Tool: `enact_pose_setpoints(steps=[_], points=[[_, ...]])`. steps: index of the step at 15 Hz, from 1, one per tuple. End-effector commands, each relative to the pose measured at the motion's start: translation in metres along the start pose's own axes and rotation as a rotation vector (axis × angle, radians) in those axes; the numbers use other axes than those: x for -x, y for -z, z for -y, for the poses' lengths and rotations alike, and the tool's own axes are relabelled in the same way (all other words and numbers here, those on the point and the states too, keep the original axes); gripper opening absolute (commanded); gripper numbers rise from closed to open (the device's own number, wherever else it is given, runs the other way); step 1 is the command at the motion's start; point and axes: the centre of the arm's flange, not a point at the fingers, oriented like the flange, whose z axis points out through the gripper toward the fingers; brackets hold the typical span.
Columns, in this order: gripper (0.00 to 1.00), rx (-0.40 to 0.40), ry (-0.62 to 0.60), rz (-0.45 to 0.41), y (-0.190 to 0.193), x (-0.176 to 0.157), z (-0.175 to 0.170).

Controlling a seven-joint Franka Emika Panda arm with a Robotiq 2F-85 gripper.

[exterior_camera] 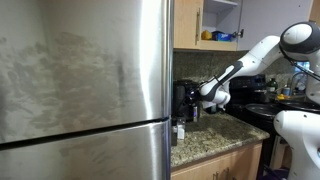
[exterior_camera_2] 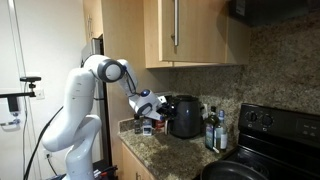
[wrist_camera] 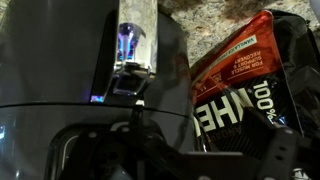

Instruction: Turn off the air fryer

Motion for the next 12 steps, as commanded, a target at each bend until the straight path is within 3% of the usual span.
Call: enact_pose_setpoints(steps=[1, 5, 6, 10, 11, 12], points=[[1.0, 0.028, 0.048, -0.068, -0.013, -0.011, -0.004], [1.0, 0.011, 0.099, -0.114, -0.017, -0.012, -0.003], [1.0, -0.011, 0.1, -0.122, 0.021, -0.001, 0.017], [1.0, -0.045, 0.158, -0.189, 0.057, -0.003, 0.055], [1.0, -0.07, 0.133, -0.127, 0.02, -0.032, 0.04], [1.0, -0.074, 0.135, -0.141, 0.024, -0.04, 0.045]])
